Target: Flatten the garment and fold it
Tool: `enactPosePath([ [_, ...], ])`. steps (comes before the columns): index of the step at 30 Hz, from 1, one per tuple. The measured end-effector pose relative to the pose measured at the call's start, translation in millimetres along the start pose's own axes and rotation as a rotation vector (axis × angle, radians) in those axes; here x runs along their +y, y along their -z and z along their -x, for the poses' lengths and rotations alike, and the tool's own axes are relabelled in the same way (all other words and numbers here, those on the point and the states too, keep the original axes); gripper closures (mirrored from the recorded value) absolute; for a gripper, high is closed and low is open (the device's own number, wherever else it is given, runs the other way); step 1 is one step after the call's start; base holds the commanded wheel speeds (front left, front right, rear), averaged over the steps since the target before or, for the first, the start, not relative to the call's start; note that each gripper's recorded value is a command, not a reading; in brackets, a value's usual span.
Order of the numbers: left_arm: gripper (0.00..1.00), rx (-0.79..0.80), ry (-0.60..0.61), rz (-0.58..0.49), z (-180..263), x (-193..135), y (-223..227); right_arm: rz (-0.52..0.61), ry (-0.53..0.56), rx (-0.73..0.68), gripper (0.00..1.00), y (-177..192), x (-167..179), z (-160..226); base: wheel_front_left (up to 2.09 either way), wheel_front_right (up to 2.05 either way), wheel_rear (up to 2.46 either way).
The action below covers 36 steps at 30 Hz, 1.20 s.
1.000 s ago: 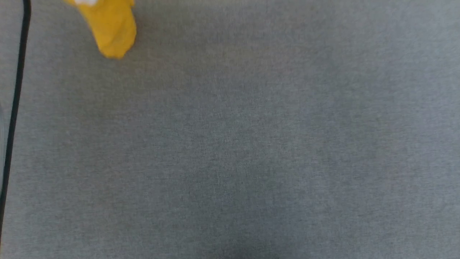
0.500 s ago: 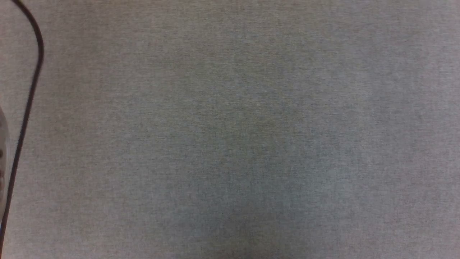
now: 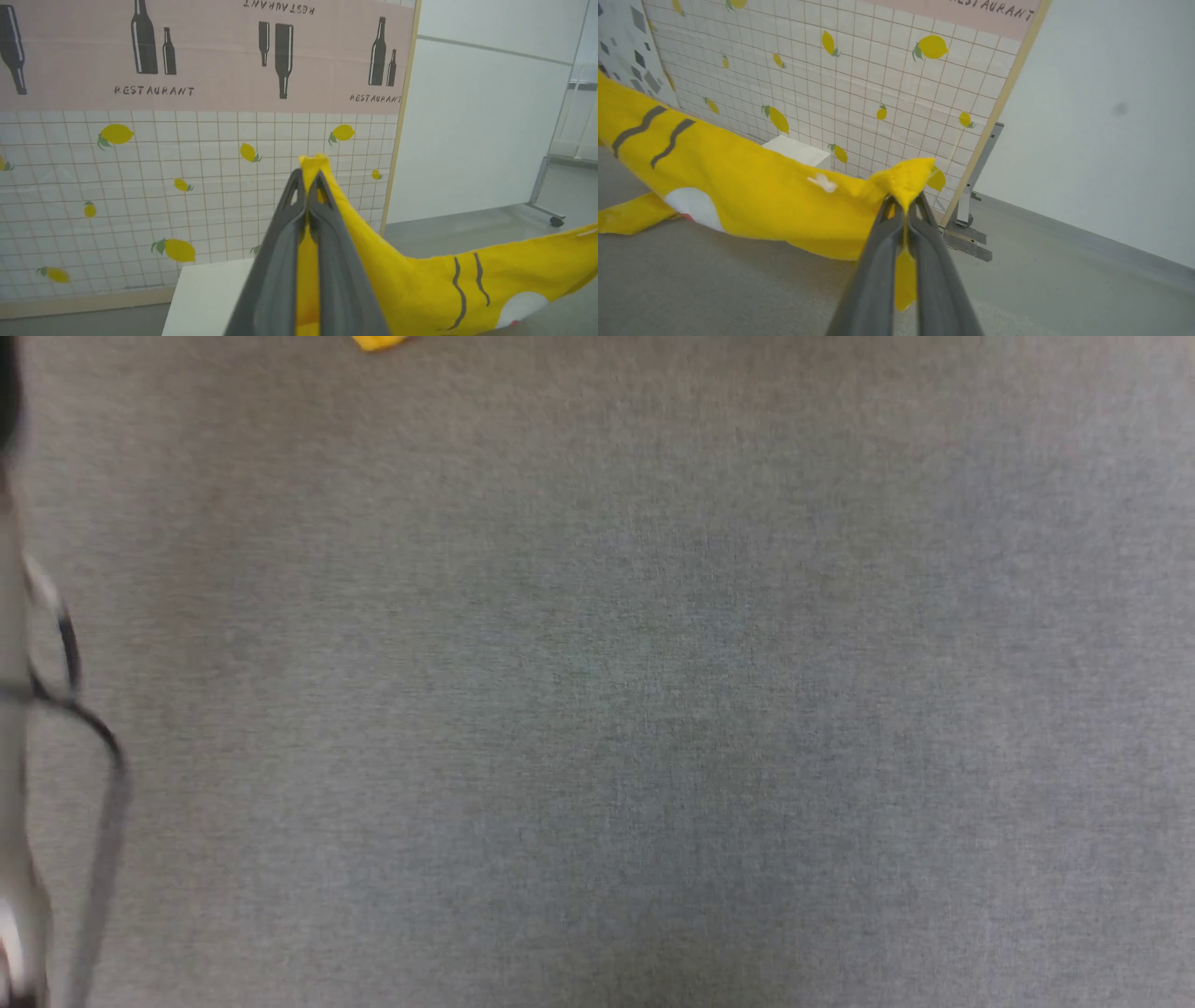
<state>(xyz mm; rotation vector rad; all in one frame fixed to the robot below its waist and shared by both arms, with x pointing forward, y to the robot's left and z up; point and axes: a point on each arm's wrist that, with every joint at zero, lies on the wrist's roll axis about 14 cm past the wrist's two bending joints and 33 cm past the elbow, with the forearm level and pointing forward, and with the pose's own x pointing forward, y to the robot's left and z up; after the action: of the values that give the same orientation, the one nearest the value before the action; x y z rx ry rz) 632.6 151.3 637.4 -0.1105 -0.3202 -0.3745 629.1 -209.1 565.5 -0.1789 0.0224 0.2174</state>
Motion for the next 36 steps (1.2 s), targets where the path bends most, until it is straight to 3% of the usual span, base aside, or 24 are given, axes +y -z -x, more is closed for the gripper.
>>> enactPosePath([
  [7, 1.00, 0.153, -0.007, 0.049, 85, -30, 17, -0.095, -0.008, 0.064, 1.00, 23, 16, 67, 0.00, 0.00, 0.00],
  [12, 1.00, 0.433, 0.007, 0.101, 172, -65, 68, -0.155, 0.006, 0.127, 1.00, 43, 28, 119, 0.00, 0.00, 0.00],
  [13, 1.00, 0.590, 0.004, 0.166, 218, -83, 92, -0.203, 0.033, 0.172, 1.00, 57, 32, 147, 0.00, 0.00, 0.00],
  [16, 1.00, 0.736, -0.003, 0.184, 259, -90, 108, -0.236, 0.042, 0.246, 1.00, 75, 39, 174, 0.00, 0.00, 0.00],
  [25, 1.00, 1.172, -0.068, 0.426, 372, -124, 133, -0.307, 0.048, 0.542, 1.00, 132, 52, 256, 0.00, 0.00, 0.00],
  [29, 1.00, 1.318, -0.086, 0.491, 411, -134, 131, -0.297, 0.026, 0.703, 1.00, 157, 57, 296, 0.00, 0.00, 0.00],
  [36, 1.00, 1.405, -0.133, 0.572, 448, -144, 120, -0.344, 0.013, 0.879, 1.00, 181, 71, 350, 0.00, 0.00, 0.00],
])
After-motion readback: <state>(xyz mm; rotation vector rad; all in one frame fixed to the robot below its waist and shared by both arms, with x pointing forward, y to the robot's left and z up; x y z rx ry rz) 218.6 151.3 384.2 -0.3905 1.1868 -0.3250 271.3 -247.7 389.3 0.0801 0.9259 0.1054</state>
